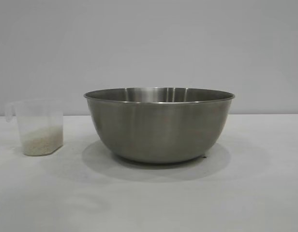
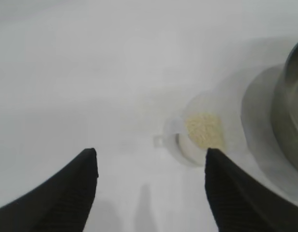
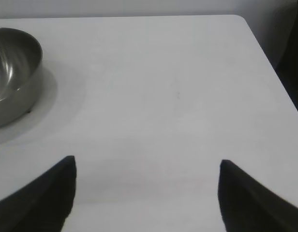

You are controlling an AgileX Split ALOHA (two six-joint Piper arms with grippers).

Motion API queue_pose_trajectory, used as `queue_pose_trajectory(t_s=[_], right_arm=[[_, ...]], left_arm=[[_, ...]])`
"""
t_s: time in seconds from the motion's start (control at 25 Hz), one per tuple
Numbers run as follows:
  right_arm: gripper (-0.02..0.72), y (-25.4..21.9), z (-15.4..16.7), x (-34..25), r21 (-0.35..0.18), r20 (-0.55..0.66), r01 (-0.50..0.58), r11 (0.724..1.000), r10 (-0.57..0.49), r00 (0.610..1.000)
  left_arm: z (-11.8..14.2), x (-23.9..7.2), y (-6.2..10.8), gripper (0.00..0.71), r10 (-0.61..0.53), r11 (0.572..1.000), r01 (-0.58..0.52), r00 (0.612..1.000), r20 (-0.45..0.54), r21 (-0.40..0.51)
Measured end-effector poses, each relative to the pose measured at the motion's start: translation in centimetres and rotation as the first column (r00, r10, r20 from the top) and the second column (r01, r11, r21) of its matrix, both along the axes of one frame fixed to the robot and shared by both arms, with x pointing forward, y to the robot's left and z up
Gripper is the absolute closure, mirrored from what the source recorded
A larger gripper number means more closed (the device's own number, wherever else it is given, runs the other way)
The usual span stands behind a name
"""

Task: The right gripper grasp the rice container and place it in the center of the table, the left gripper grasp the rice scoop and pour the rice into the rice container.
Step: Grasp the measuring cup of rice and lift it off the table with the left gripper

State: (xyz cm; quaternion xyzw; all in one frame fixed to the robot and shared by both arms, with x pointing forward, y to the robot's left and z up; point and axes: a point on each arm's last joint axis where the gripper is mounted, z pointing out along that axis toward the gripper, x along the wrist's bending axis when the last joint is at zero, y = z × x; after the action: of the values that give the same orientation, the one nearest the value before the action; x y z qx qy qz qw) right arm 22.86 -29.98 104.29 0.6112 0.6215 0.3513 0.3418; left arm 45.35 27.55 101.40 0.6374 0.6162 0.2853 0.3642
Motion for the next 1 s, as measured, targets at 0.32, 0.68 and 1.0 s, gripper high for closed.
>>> queue_pose_trajectory(t_s=[0.32, 0.68, 1.0], right_arm=[[0.183, 0.0, 0.0, 0.0, 0.0, 0.0, 0.0, 1.0, 0.0, 1.0], [0.183, 0.0, 0.0, 0.0, 0.0, 0.0, 0.0, 1.0, 0.0, 1.0], [0.183, 0.0, 0.0, 0.0, 0.0, 0.0, 0.0, 1.0, 0.0, 1.0]], left_arm=[[-3.3, -1.9, 0.5, 0.266, 0.083, 0.996, -0.08, 0.99, 0.115, -0.034], [-6.4, -5.3, -0.6, 0.319, -0.034, 0.999, 0.025, 0.954, 0.297, 0.035], [-8.0, -5.8, -0.8, 0.488, -0.089, 0.995, 0.066, 0.918, 0.386, 0.072]])
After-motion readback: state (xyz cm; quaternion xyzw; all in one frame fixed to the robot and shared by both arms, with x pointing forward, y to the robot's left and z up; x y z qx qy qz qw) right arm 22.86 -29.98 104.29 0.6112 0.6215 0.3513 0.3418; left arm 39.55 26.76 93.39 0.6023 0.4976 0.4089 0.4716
